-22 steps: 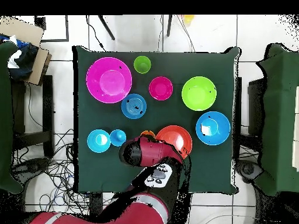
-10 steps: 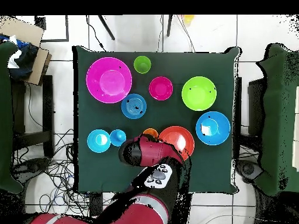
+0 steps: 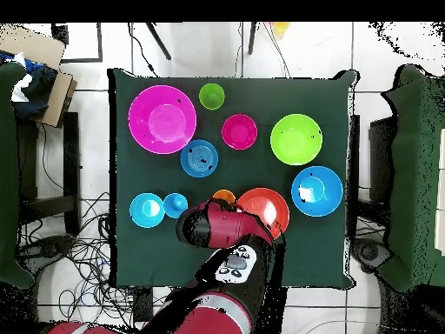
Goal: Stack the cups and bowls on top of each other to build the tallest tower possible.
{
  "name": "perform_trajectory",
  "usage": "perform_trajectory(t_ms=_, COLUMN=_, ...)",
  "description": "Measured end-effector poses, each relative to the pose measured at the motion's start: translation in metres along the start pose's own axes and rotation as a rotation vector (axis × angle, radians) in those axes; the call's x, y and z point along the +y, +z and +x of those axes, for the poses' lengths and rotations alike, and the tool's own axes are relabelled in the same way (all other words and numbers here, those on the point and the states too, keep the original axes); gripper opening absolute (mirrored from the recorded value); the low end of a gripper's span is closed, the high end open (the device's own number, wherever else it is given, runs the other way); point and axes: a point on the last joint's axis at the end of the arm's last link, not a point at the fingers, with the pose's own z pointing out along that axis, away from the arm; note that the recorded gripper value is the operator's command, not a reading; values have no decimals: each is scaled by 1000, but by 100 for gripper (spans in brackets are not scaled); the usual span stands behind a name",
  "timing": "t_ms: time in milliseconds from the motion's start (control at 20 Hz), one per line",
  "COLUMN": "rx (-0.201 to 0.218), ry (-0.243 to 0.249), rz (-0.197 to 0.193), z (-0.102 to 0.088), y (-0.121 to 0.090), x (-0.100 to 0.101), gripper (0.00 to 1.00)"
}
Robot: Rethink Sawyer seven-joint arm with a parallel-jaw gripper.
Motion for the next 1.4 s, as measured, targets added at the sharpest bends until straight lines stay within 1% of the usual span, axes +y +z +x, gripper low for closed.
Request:
perform_trajectory(t_ms=500, rx=4, ry=2, rz=-6, z=-2, y=-3, x=1, gripper=0)
perform_trajectory(t_ms=700, rx=19, ry=11, rz=-12, z=-3, y=-15, x=1, gripper=0)
perform_trajectory(t_ms=900, rx=65, ry=29, rz=-17, z=-1, y=-40, x=-3, gripper=0)
perform_trajectory(t_ms=950, rx=101, ry=41, rz=-18, z=2, y=-57, x=-8, gripper=0)
perform_trajectory(t_ms=1050, rx=129, ry=49, rz=-18, z=4, y=-70, x=-11, gripper=0)
perform_trajectory(t_ms=1100, rx=151, ry=57, rz=-20, z=6, y=-80, x=-14, gripper=0)
perform_trajectory(t_ms=1200, rx=181, ry=66, rz=-22, z=9, y=-96, x=-18, gripper=0)
perform_trajectory(t_ms=1350, rx=213, ry=80, rz=-29, z=12, y=-116, x=-23, gripper=0)
perform_trajectory(t_ms=1400, rx=217, ry=83, rz=-30, z=12, y=-119, x=-25, gripper=0)
